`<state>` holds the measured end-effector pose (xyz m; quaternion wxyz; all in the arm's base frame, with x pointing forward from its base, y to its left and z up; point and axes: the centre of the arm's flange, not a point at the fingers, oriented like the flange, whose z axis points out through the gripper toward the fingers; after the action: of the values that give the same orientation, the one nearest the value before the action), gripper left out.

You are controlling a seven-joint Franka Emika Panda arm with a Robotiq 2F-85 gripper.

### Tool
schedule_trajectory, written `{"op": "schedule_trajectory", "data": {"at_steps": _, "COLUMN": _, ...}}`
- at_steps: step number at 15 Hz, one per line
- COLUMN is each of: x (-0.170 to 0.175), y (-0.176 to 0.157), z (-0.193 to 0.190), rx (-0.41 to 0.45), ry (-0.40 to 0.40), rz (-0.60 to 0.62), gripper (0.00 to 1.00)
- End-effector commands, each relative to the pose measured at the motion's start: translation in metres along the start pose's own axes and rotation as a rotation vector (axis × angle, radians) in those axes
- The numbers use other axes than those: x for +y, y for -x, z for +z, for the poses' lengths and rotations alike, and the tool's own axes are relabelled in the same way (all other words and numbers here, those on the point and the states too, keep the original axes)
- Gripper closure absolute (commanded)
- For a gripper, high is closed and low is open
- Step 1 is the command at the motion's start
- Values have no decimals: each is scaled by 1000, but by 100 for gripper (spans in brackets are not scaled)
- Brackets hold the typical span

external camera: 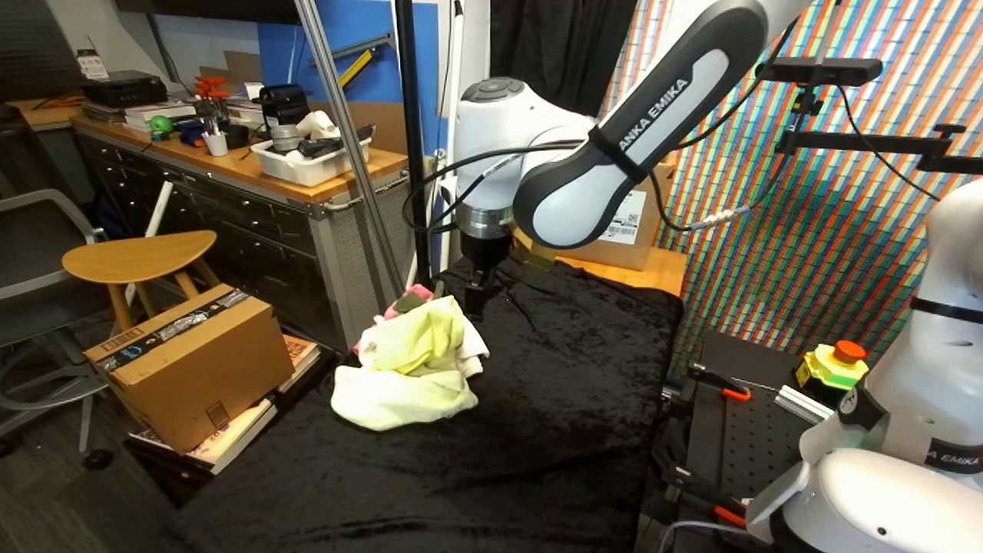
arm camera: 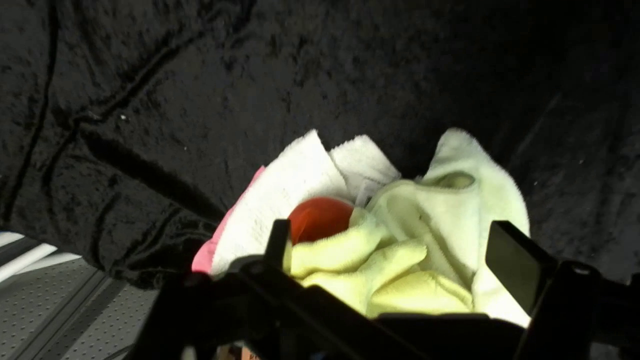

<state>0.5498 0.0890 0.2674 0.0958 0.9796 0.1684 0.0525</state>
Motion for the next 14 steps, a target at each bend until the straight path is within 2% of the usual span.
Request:
{"op": "schedule_trajectory", "data": {"at_steps": 1, "x": 7, "y": 59, "z": -46, "rx": -79, "ry": -77, "rz": -75, "gripper": 0}}
{"op": "schedule_trajectory", "data": {"at_steps": 6, "x": 10, "y": 124, "z": -82, "rx": -174, "ry": -128, "rz": -170, "gripper": 0}}
{"op": "schedule_trajectory", "data": {"at_steps": 8, "x": 14, "y": 147, "z": -96, "rx": -181, "ry": -130, "rz": -189, "gripper": 0}}
{"op": "schedule_trajectory", "data": {"at_steps": 14, "x": 26, "y": 197, "z": -139, "rx": -39, "ry": -127, "rz": -155, "gripper": 0}}
